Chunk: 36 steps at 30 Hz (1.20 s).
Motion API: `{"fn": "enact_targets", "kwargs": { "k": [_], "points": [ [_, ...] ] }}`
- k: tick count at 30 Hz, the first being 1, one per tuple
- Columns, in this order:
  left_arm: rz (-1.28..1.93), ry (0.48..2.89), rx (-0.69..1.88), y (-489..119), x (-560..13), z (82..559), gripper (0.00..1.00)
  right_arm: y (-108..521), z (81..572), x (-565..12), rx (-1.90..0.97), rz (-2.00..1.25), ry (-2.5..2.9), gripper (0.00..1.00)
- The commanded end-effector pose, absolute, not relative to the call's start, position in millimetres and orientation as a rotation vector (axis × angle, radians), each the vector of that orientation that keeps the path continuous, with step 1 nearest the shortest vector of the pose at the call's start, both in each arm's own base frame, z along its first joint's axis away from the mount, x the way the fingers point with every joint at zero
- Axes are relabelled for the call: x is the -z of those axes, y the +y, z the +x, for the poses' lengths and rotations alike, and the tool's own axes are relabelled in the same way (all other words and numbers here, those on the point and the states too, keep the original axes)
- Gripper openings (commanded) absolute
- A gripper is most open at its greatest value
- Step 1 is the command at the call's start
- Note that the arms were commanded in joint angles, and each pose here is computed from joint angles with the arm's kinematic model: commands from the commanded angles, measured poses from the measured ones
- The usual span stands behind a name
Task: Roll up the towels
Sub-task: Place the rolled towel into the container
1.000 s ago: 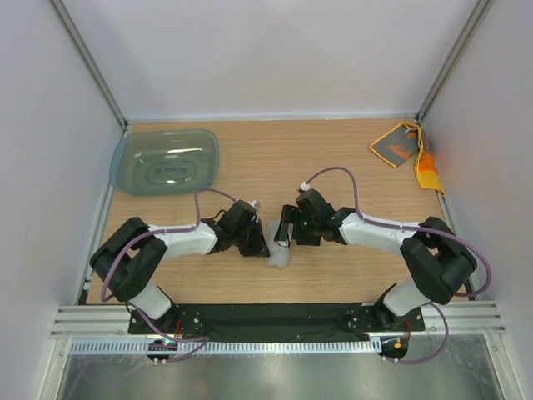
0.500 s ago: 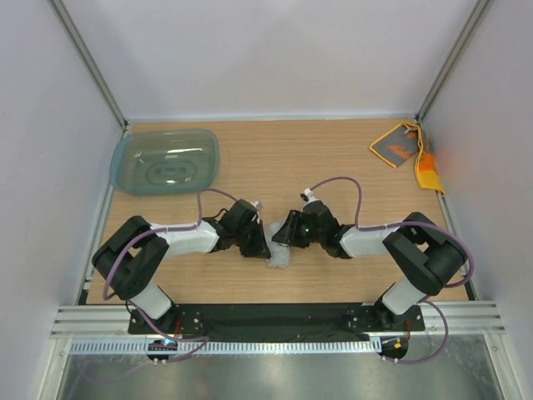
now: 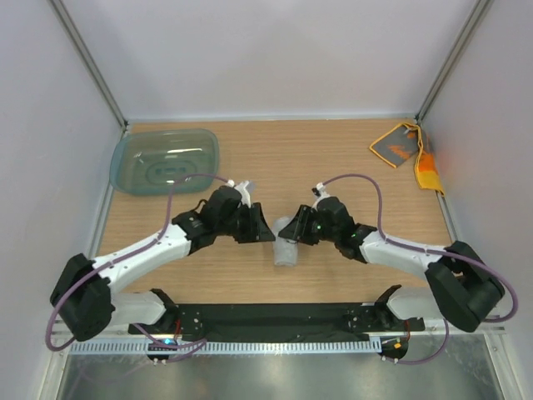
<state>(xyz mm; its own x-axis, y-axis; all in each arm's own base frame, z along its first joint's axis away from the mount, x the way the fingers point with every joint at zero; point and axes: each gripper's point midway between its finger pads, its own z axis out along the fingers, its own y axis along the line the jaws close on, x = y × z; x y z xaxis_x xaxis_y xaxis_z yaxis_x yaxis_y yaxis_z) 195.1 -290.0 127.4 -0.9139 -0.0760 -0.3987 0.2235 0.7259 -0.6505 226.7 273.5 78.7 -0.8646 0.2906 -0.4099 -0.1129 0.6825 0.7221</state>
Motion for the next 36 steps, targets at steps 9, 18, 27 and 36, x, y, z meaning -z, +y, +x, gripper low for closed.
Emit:
{"fn": "enact_targets", "kwargs": {
  "k": [9,18,27,36],
  "points": [
    [0.208,2.259,1.283,-306,-216,192,0.50,284,223,-248,-1.297,0.057,2.077,0.22],
    [0.209,2.124,1.344,-298,-240,185,0.51,298,199,-300,-1.582,0.047,1.977,0.22],
    [0.257,2.034,1.393,-293,-257,174,0.54,316,178,-331,-1.908,0.026,1.887,0.24],
    [0.253,2.039,1.336,-284,-254,175,0.56,320,170,-367,-2.066,-0.006,1.804,0.24]
  ]
}}
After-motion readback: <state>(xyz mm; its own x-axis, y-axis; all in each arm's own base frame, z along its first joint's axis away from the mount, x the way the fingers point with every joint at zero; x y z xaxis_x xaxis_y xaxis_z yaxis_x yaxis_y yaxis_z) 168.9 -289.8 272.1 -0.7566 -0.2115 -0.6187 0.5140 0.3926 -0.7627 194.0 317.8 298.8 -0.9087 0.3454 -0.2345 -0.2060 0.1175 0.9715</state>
